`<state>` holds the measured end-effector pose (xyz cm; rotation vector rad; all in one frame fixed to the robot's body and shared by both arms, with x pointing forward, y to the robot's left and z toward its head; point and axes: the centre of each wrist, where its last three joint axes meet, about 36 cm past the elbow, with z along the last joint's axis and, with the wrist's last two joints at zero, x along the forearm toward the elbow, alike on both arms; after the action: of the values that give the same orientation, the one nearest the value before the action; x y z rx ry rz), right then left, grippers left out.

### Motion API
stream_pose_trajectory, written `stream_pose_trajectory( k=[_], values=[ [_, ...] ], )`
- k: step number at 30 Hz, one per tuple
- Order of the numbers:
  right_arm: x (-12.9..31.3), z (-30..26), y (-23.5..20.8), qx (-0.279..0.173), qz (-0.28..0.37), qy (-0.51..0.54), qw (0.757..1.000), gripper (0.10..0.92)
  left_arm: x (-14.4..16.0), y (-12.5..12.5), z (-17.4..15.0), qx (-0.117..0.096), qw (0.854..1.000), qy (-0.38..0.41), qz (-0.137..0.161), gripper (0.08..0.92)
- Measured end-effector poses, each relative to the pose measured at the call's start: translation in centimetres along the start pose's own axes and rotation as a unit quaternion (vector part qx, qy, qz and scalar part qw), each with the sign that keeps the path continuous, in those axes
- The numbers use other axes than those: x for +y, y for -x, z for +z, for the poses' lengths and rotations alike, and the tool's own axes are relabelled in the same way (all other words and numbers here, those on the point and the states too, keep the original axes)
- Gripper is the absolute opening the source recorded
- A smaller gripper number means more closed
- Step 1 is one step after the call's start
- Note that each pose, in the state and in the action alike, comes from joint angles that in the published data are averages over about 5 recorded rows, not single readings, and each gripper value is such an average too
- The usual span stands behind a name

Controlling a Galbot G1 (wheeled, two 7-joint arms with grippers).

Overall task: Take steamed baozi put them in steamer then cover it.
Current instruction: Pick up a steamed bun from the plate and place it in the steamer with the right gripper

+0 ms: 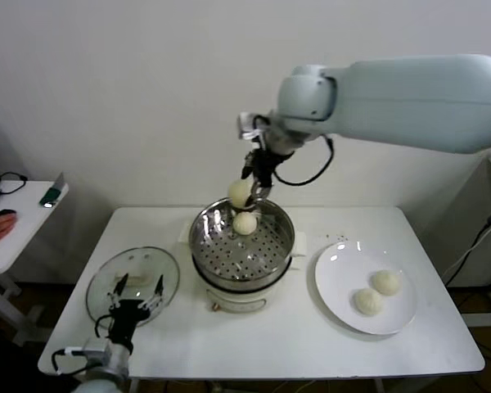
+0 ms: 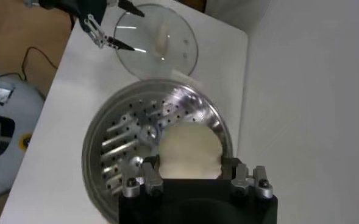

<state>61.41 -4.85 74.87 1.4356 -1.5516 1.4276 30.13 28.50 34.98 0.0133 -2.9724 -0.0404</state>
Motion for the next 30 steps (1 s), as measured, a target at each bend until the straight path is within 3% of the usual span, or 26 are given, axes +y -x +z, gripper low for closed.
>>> stream_pose_trajectory(
  k=[12,30],
  values=[
    [1.2,-1.0,8.8,0.022,-0.014,0.001,1.0,0.67,0.4,-0.3,0.0,-0.001,1.0,-0.002,-0.006,0.823],
    [2.0,-1.3,16.4,0.035,-0.008,-0.003,0.999,0.67,0.4,-0.6,0.0,-0.004,1.0,-0.007,-0.009,0.823]
  ],
)
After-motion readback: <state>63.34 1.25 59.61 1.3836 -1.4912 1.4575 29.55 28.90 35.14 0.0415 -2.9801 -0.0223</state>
